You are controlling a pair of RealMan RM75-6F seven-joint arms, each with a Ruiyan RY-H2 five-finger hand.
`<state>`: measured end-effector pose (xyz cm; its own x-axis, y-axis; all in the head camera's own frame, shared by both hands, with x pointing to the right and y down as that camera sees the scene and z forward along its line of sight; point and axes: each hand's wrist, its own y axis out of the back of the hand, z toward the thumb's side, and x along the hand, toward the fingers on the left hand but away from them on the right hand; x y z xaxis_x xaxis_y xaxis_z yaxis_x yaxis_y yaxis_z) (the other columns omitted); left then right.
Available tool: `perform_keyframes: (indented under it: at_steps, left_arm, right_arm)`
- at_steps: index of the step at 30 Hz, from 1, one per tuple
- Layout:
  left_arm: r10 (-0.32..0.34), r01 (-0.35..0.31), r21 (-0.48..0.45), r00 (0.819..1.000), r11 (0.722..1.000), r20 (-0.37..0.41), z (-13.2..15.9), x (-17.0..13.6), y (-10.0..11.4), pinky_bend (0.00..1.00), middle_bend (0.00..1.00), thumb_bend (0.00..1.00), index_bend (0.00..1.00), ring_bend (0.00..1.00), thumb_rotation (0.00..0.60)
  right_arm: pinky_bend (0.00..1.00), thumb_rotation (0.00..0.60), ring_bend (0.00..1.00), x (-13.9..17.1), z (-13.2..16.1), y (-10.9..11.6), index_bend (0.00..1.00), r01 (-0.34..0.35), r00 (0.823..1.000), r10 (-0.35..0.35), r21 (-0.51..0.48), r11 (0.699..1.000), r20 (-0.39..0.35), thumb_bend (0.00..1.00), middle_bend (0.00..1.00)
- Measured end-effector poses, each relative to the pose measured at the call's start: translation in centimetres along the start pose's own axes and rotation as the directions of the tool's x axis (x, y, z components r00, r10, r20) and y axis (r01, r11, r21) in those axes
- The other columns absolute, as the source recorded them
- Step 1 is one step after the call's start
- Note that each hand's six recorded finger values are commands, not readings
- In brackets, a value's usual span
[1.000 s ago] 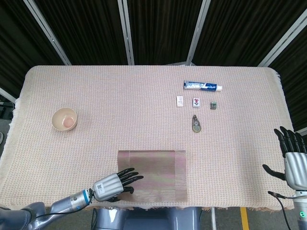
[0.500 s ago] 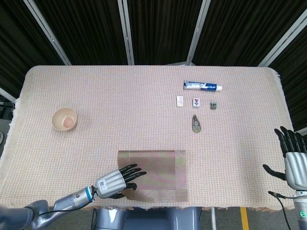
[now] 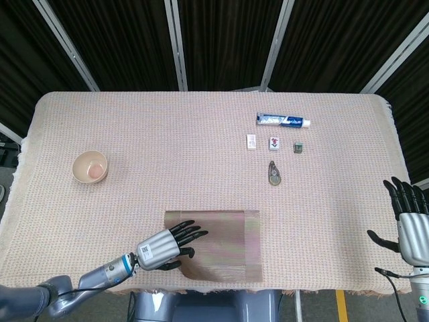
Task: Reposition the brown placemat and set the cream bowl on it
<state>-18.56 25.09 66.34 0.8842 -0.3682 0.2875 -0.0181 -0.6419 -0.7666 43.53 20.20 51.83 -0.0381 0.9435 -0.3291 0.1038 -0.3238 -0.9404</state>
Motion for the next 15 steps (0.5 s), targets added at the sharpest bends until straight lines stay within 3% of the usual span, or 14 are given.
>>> perform_keyframes:
  at_steps: [15]
  left_arm:
    - [0.011, -0.011, 0.008, 0.999, 1.0, -0.046, -1.1, 0.1, 0.6, 0.0, 0.0, 0.34, 0.49, 0.0, 0.6]
  right_arm:
    - [0.0, 0.6, 0.0, 0.0, 0.0, 0.0, 0.0, -0.003, 1.0, 0.003, 0.0, 1.0, -0.002, 0.0, 0.0]
